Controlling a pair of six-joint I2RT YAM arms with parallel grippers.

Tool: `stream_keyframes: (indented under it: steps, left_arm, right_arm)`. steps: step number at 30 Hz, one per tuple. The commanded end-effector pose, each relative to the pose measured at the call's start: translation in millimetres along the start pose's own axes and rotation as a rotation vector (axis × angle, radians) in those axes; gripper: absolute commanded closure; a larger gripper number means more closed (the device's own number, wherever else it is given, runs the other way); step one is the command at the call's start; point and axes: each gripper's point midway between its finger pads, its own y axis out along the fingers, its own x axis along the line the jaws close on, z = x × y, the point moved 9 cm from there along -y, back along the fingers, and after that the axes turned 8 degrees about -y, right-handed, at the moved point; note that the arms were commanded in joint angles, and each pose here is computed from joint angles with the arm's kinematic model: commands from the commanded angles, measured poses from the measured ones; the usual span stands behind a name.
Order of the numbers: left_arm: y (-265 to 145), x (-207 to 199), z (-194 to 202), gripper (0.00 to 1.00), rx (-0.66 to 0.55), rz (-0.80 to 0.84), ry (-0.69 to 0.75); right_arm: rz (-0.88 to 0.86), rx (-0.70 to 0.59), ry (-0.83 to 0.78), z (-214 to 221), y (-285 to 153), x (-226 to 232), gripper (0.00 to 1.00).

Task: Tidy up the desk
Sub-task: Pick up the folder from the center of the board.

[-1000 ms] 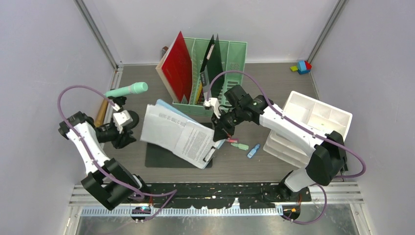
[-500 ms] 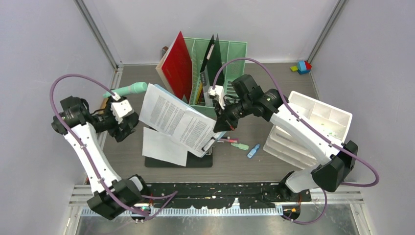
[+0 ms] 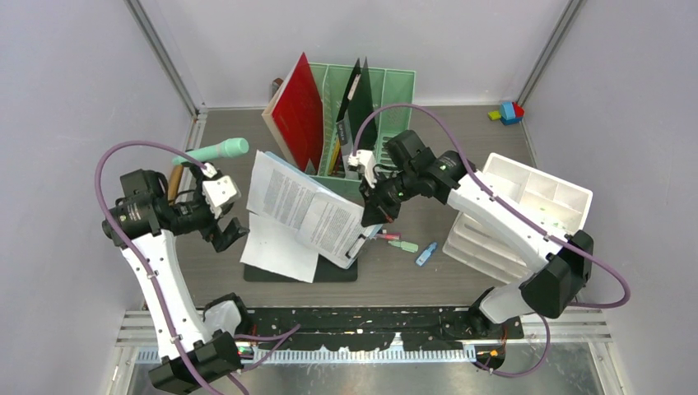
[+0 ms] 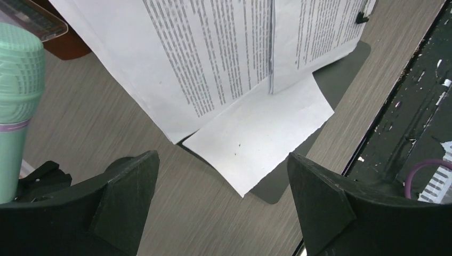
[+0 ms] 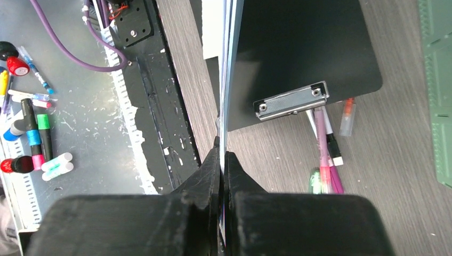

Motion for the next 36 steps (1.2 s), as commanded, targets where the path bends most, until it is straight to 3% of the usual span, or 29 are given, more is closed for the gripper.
stream_keyframes:
  steps: [1,16,27,36]
  left_arm:
    - [6,-1,-2,0.06,-0.035,0.024,-0.04]
    - [35,-8,93,0.07,0.278,0.063,-0.024]
    - [55,7,150,0.09,0.486,-0.007,-0.308]
    - [63,20,187,0.06,0.621,-0.156,-0.348]
  right_arm:
    - [-0.078,-0.029,-0.012,-5,12,6,0.99]
    - [-0.177,0.026,0.066,1,47,-3,1.0]
    - [-0.175,0.049,0.076,1,60,-13,1.0]
    - [-0.195,0.064,0.085,8,67,-15,1.0]
